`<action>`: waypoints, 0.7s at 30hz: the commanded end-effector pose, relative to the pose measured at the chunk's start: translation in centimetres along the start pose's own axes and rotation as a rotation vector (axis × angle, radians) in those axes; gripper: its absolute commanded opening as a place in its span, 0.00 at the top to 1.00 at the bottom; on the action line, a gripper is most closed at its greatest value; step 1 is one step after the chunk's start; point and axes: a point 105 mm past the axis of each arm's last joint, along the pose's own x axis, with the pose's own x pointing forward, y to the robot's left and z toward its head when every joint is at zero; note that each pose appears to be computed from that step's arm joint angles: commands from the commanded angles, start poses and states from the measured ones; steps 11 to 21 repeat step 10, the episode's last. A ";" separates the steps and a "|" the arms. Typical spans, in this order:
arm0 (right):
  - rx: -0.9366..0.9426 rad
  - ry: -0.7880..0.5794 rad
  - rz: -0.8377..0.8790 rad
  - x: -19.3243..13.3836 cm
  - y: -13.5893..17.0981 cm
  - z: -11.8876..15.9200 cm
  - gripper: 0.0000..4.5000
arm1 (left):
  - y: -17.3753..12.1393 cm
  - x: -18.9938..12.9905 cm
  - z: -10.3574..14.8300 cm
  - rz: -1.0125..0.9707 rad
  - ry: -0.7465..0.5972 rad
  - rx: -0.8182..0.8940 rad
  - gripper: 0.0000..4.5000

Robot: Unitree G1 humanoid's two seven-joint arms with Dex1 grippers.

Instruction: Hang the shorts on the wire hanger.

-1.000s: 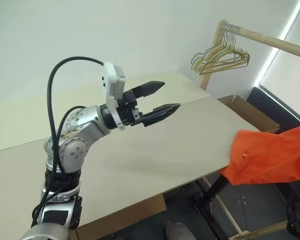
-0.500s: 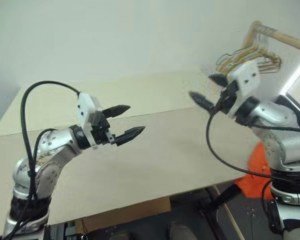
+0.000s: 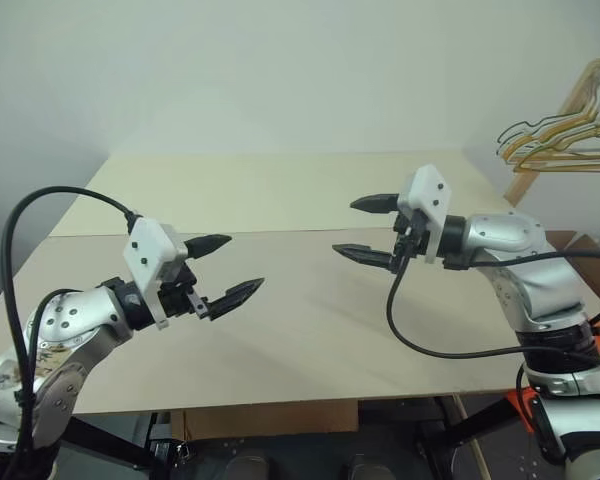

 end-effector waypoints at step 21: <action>-0.044 -0.010 0.006 -0.9 1.1 -0.3 0.01 | 0.0 -1.0 1.0 -0.003 0.009 0.015 0.00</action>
